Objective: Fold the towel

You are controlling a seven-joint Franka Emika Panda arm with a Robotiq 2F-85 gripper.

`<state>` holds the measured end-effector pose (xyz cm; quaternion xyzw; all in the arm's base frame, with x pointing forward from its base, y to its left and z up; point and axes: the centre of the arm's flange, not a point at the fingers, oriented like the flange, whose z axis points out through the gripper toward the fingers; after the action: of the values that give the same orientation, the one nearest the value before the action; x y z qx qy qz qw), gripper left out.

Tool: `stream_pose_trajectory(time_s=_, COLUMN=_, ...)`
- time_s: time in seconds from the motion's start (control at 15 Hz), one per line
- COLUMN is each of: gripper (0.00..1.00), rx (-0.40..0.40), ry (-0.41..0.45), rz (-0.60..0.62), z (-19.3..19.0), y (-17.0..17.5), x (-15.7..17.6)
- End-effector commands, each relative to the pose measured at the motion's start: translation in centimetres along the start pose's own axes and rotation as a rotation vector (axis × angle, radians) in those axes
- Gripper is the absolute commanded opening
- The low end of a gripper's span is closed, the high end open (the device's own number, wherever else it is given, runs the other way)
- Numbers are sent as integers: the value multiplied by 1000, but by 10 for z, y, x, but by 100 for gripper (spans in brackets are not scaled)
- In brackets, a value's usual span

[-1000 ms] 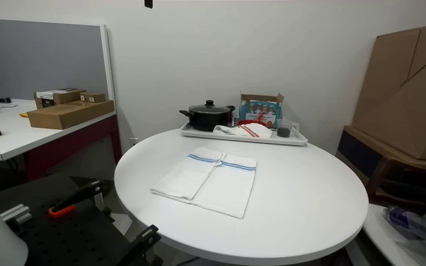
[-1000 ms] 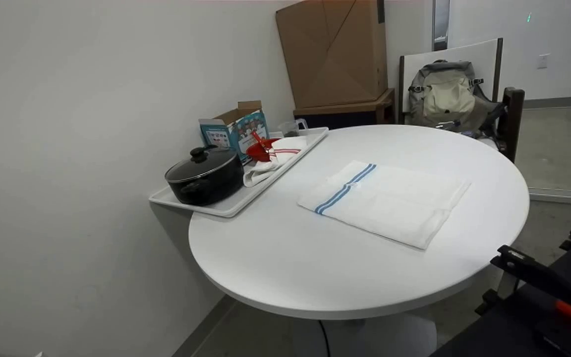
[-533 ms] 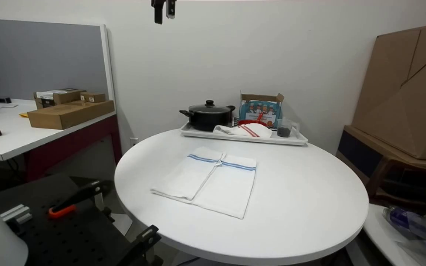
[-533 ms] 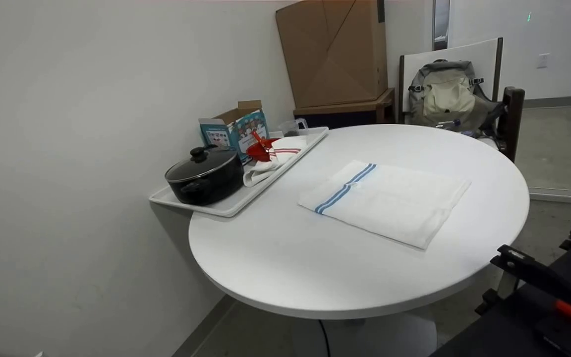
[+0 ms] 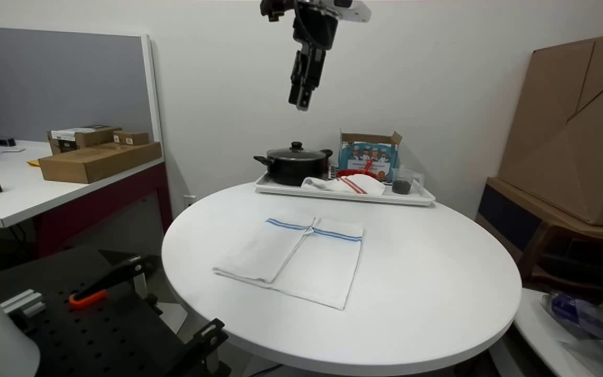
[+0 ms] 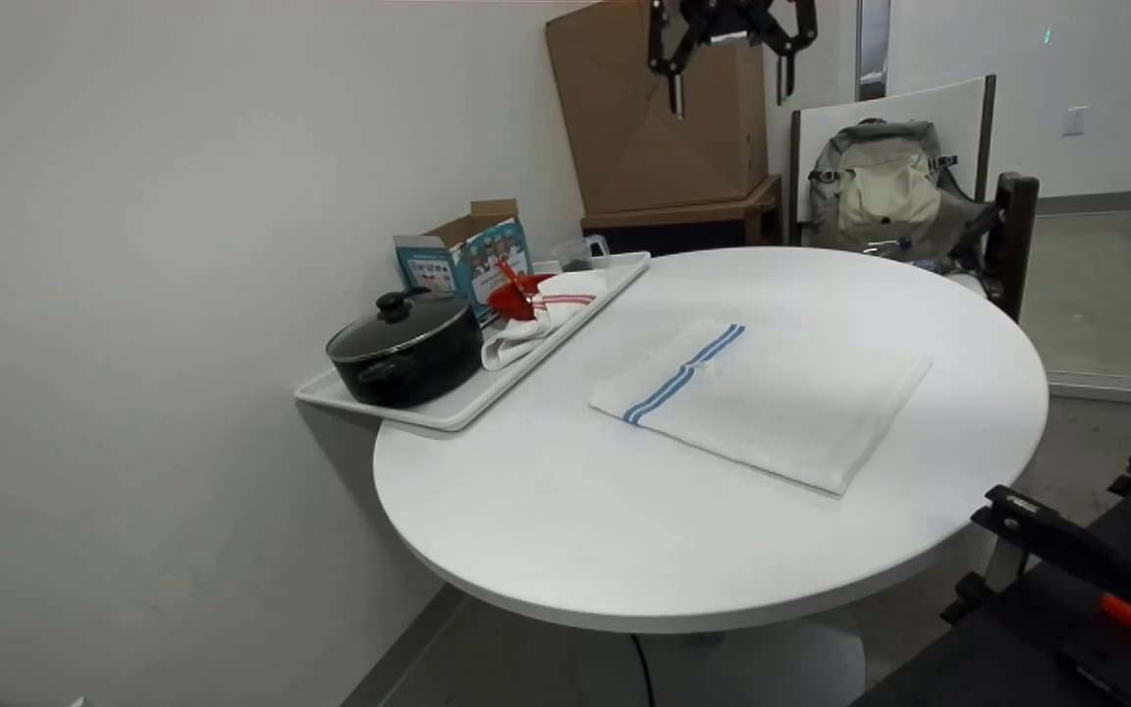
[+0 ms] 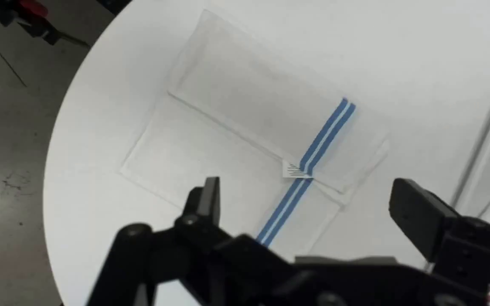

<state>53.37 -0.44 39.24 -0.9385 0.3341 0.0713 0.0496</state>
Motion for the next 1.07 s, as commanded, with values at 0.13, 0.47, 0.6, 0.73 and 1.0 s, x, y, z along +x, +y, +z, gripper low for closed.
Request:
stream_pose_trajectory(time_s=0.13, gripper=100, rx=-211, ry=-70, rz=7, z=78, y=24, x=54)
stream_pose_trajectory(time_s=0.47, gripper=100, rx=-341, ry=113, rz=65, z=128, y=46, x=71)
stream_pose_trajectory(time_s=0.6, gripper=100, rx=-213, ry=159, rz=129, z=128, y=58, x=79)
stream_pose_trajectory(time_s=0.73, gripper=100, rx=-119, ry=188, rz=183, z=126, y=75, x=85)
stream_pose_trajectory(time_s=1.0, gripper=100, rx=-73, ry=168, rz=237, z=127, y=84, x=100)
